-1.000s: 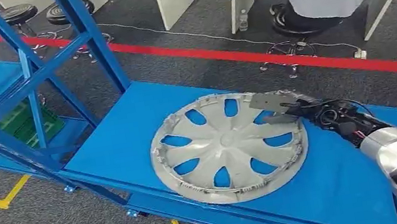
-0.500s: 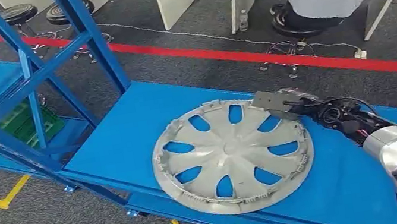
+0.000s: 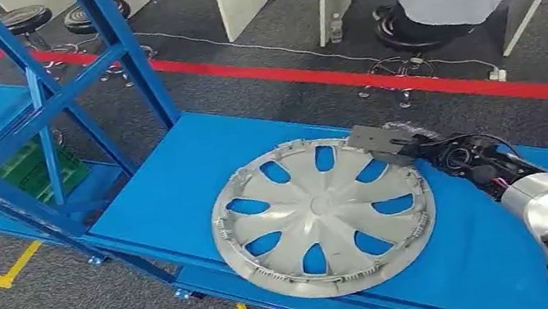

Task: Take the parts from the cabinet and place them on the table.

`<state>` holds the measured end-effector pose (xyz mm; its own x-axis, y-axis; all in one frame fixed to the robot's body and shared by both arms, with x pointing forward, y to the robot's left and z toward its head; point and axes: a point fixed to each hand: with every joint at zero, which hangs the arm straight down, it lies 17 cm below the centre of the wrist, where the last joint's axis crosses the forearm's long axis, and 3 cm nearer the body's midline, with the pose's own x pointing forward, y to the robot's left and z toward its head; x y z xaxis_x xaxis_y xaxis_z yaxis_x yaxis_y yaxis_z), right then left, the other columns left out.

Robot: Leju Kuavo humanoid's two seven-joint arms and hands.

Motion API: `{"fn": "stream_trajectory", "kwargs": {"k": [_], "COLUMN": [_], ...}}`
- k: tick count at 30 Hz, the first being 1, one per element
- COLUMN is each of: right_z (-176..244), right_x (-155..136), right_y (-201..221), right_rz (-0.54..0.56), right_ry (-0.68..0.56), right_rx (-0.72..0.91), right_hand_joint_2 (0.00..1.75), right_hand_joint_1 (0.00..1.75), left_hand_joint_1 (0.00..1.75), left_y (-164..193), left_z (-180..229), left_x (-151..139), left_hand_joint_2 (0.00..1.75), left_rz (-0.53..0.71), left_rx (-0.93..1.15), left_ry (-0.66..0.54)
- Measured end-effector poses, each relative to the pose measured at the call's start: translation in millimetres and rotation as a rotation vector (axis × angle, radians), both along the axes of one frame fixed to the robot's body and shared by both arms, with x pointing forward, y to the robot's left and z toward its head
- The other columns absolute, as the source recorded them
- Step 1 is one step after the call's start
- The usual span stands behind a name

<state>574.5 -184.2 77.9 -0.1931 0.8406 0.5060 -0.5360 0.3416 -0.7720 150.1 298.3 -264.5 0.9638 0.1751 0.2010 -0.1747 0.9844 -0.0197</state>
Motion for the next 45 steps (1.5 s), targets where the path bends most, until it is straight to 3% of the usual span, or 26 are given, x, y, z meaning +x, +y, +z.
{"fn": "stream_trajectory", "kwargs": {"k": [4,5,6,7,41,42,43,44,45], "right_z": [-0.3,-0.6,-0.7,-1.2,-10.1,-10.4,-10.5,-10.6,-10.7], "right_x": [-0.4,-0.6,-0.7,-1.1,-6.9,-7.1,-7.3,-7.4,-7.5], "right_y": [0.3,0.5,0.4,0.7,7.1,7.2,7.5,7.8,7.8], "right_rz": [0.005,0.007,0.007,0.009,0.016,0.017,0.018,0.018,0.018], "right_ry": [-0.002,-0.002,-0.002,0.000,0.030,0.032,0.033,0.033,0.034], "right_rx": [-0.002,-0.004,-0.005,-0.008,-0.020,-0.020,-0.020,-0.020,-0.020], "right_hand_joint_2": [1.75,1.75,1.75,1.75,1.75,1.75,1.75,1.75,1.75], "right_hand_joint_1": [1.75,1.15,0.10,0.00,0.05,0.51,1.45,1.75,1.75], "left_hand_joint_1": [0.00,0.00,0.00,0.00,0.00,0.00,0.00,0.00,0.00], "left_y": [-0.8,-1.0,-1.1,-1.0,-2.5,-2.5,-2.8,-2.8,-3.1], "left_z": [0.2,0.3,0.3,0.3,0.0,0.0,0.0,0.0,0.0], "left_x": [0.9,1.1,1.3,1.4,0.8,0.8,0.8,0.8,0.8], "left_hand_joint_2": [0.00,0.00,0.00,0.00,0.00,0.00,0.00,0.00,0.00], "left_rz": [0.000,0.000,0.000,0.001,0.004,0.004,0.004,0.004,0.004], "left_rx": [-0.001,-0.001,-0.001,0.000,-0.001,-0.001,-0.001,-0.001,-0.002], "left_ry": [0.000,0.000,-0.001,0.000,0.003,0.003,0.003,0.003,0.003]}}
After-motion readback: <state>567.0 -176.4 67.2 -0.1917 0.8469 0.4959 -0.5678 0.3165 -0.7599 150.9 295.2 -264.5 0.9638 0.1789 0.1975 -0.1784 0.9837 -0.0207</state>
